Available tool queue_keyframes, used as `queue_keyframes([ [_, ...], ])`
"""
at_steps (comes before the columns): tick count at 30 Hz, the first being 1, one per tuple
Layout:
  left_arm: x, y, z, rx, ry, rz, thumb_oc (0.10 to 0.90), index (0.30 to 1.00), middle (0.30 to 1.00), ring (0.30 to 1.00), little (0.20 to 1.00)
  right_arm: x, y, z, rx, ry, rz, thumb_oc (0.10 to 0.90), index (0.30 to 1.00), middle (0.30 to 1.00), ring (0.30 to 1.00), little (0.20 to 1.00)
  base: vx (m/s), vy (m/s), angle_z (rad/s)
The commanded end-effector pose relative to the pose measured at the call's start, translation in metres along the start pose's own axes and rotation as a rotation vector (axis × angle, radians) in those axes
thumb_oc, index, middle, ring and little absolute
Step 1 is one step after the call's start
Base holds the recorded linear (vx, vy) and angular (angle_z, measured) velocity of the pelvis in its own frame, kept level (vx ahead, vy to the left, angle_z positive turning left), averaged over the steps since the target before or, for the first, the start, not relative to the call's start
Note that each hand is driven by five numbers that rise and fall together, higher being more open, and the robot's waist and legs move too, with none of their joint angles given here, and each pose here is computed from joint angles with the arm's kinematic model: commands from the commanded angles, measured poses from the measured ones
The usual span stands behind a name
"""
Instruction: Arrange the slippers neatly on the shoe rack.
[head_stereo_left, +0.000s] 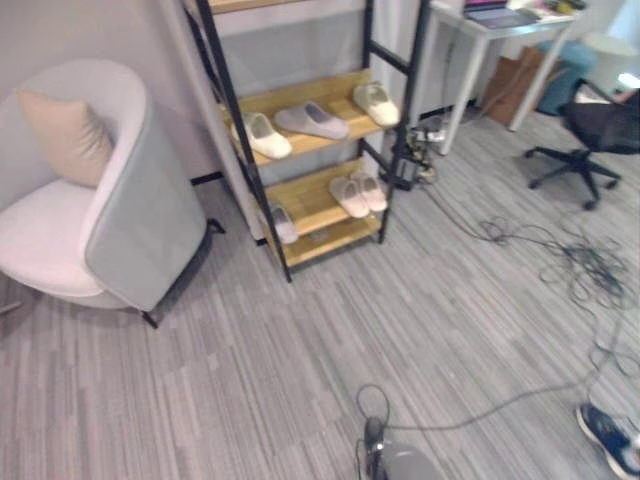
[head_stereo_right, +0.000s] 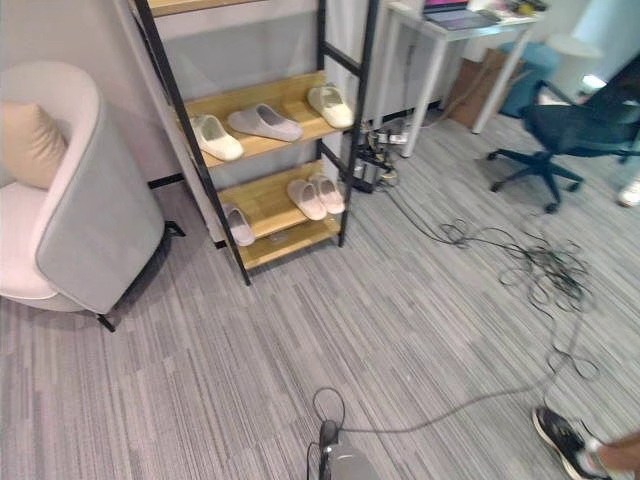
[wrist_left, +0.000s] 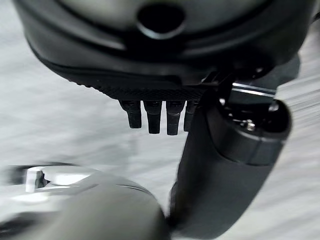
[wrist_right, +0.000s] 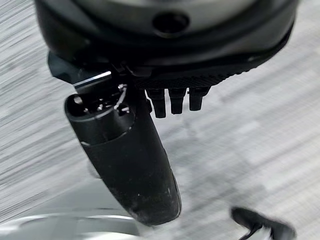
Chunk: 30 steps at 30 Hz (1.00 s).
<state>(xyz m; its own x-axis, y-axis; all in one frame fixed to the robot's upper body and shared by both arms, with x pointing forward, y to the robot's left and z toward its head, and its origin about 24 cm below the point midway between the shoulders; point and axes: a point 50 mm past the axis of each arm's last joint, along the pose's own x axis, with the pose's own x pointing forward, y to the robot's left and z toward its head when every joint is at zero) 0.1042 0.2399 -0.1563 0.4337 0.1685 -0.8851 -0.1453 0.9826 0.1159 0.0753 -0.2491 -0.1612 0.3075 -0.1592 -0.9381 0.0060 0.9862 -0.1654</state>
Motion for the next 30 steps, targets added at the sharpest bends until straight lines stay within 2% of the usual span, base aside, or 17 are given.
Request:
queue_keyframes([
  [1, 0.002, -0.009, 0.005, 0.065, -0.005, -0.033, 0.800, 0.900, 0.900, 0.900, 0.900, -0.005, -0.032, 0.014, -0.073, -0.080, -0.098, 0.800, 0.900, 0.900, 0.900, 0.900, 0.35, -0.184, -0.09],
  [9, 0.000, -0.011, -0.005, 0.033, 0.013, -0.026, 0.800, 0.900, 0.900, 0.900, 0.900, -0.005, -0.029, 0.054, -0.155, -0.228, -0.095, 0.800, 0.900, 0.900, 0.900, 0.900, 0.48, -0.072, -0.30],
  [14, -0.009, 0.007, -0.041, -0.015, 0.152, 0.044, 0.800, 0.900, 0.900, 0.900, 0.900, -0.002, -0.011, 0.046, -0.226, -0.202, -0.039, 0.800, 0.900, 0.900, 0.900, 0.900, 0.53, 0.033, -0.66],
  [19, -0.011, 0.019, -0.042, -0.046, 0.165, 0.094, 0.800, 0.900, 0.900, 0.900, 0.900, -0.001, 0.001, 0.032, -0.233, -0.158, 0.006, 0.800, 0.900, 0.900, 0.900, 0.900, 0.33, 0.083, 0.18],
  [24, -0.005, 0.019, -0.018, -0.020, 0.092, 0.091, 0.800, 0.900, 0.900, 0.900, 0.900, -0.001, 0.006, 0.032, -0.244, -0.163, 0.014, 0.800, 0.900, 0.900, 0.900, 0.900, 0.32, 0.025, 0.22],
  [30, -0.007, 0.017, -0.029, 0.014, 0.127, 0.089, 0.800, 0.900, 0.900, 0.900, 0.900, -0.002, 0.011, 0.043, -0.249, -0.214, 0.026, 0.800, 0.900, 0.900, 0.900, 0.900, 0.28, -0.174, 0.73],
])
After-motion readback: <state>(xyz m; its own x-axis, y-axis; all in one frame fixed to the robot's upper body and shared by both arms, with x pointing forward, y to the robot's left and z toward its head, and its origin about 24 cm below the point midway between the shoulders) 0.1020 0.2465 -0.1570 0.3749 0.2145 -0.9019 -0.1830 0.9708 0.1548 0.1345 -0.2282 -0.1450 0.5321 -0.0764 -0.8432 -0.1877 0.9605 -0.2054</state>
